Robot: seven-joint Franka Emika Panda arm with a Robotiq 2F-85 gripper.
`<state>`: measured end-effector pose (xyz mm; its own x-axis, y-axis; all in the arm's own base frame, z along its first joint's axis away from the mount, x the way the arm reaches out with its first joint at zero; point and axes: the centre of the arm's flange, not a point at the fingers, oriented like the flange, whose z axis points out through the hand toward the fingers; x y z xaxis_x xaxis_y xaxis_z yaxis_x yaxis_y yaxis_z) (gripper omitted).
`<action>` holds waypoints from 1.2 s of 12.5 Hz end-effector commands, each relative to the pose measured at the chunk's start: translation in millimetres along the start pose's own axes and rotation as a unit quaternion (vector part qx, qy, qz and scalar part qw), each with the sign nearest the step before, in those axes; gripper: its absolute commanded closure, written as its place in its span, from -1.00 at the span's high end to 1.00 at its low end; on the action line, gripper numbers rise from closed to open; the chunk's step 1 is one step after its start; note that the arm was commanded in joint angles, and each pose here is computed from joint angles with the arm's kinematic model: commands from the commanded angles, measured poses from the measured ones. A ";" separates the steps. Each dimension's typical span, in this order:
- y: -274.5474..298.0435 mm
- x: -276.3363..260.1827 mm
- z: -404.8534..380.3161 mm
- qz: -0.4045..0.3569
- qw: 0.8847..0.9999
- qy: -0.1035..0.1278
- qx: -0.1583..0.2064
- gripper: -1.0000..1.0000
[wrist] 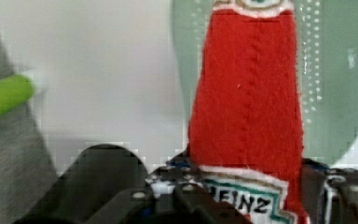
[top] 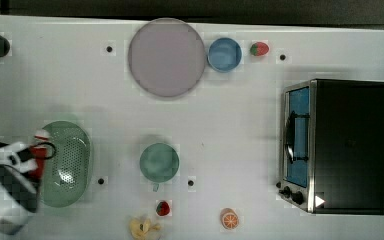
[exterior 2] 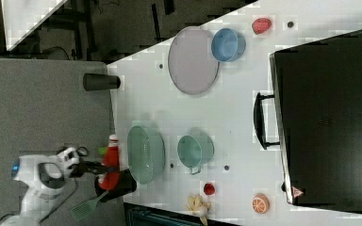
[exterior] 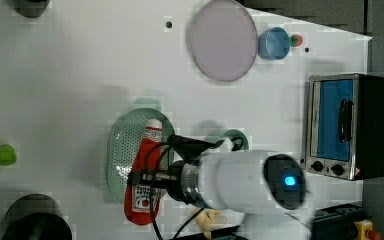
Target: Pick ketchup from strainer and place it on the table
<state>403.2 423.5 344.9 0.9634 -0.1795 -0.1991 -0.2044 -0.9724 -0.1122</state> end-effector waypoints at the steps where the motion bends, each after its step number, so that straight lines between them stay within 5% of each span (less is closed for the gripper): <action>1: 17.0 45.1 -51.4 -0.038 0.999 0.003 -0.005 0.13; 9: 122.4 153.4 -160.4 0.003 0.999 0.036 -0.006 0.13; 15: 248.8 203.7 -182.6 0.007 0.995 0.033 -0.089 0.13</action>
<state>583.1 121.5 432.1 0.9457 -0.2831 -0.1598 -0.2756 -0.9589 0.0676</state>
